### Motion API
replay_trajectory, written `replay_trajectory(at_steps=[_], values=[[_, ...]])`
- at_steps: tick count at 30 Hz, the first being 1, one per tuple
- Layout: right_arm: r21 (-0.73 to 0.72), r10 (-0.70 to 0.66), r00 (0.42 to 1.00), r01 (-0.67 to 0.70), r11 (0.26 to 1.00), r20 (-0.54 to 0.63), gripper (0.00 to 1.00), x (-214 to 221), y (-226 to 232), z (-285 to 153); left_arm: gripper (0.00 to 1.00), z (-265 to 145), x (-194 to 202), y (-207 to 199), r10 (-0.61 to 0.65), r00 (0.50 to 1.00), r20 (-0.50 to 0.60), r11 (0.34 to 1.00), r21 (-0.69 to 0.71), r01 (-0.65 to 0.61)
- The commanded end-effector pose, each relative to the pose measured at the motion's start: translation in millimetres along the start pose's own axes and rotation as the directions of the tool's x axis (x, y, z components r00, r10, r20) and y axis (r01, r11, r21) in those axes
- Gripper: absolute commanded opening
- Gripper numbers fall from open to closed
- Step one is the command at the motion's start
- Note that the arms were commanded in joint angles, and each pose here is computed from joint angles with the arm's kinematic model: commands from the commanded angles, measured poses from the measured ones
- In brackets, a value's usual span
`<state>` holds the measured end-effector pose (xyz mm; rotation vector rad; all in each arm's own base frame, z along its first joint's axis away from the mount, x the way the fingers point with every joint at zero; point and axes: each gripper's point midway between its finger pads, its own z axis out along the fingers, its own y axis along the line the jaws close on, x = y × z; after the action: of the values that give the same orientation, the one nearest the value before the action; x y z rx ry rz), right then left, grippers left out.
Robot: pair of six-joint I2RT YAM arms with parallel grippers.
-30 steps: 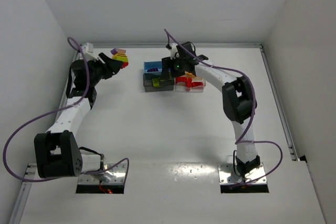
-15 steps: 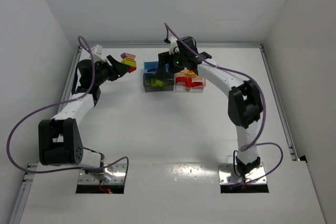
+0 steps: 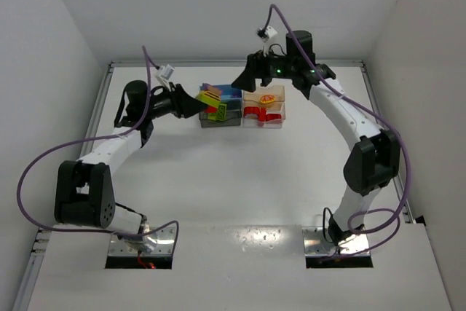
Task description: Sort the legos into containers by color
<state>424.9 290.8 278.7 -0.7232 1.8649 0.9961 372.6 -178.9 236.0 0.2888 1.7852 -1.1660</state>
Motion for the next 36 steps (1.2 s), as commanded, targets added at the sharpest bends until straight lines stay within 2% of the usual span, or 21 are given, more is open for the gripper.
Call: replay_trajectory(at_steps=[1,2,5,9,14,29,36], values=[[-0.282,-0.033,0.999,0.034,0.959,0.009,0.86,3.9,39.6,-25.3,0.00,4.3,6.1,-43.5,0.171,0.983,-0.072,0.961,0.231,-0.150],[-0.345,-0.031,0.999,0.031,0.938,0.006,0.87,7.8,47.9,-33.2,0.00,5.7,15.6,-50.2,0.168,0.980,-0.109,0.951,0.281,-0.132],[-0.418,-0.063,0.998,0.064,0.906,0.017,0.87,12.9,60.2,-44.4,0.00,5.8,24.0,-60.1,0.165,0.971,-0.174,0.924,0.372,-0.090],[-0.438,-0.115,0.993,0.100,0.893,-0.008,0.87,31.1,62.3,-49.4,0.00,7.3,26.9,-72.2,0.178,0.962,-0.210,0.892,0.447,-0.067],[-0.456,-0.141,0.990,0.123,0.881,-0.006,0.87,32.2,72.6,-54.1,0.00,12.9,31.3,-80.3,0.194,0.950,-0.244,0.872,0.487,-0.053],[-0.456,-0.108,0.994,0.080,0.887,-0.036,0.87,40.7,66.3,-42.8,0.00,12.6,35.3,-103.0,0.247,0.939,-0.237,0.829,0.554,-0.078],[-0.500,-0.069,0.995,0.024,0.866,-0.072,0.83,50.7,76.0,-38.5,0.00,16.8,31.9,-111.1,0.262,0.940,-0.217,0.817,0.569,-0.096]])
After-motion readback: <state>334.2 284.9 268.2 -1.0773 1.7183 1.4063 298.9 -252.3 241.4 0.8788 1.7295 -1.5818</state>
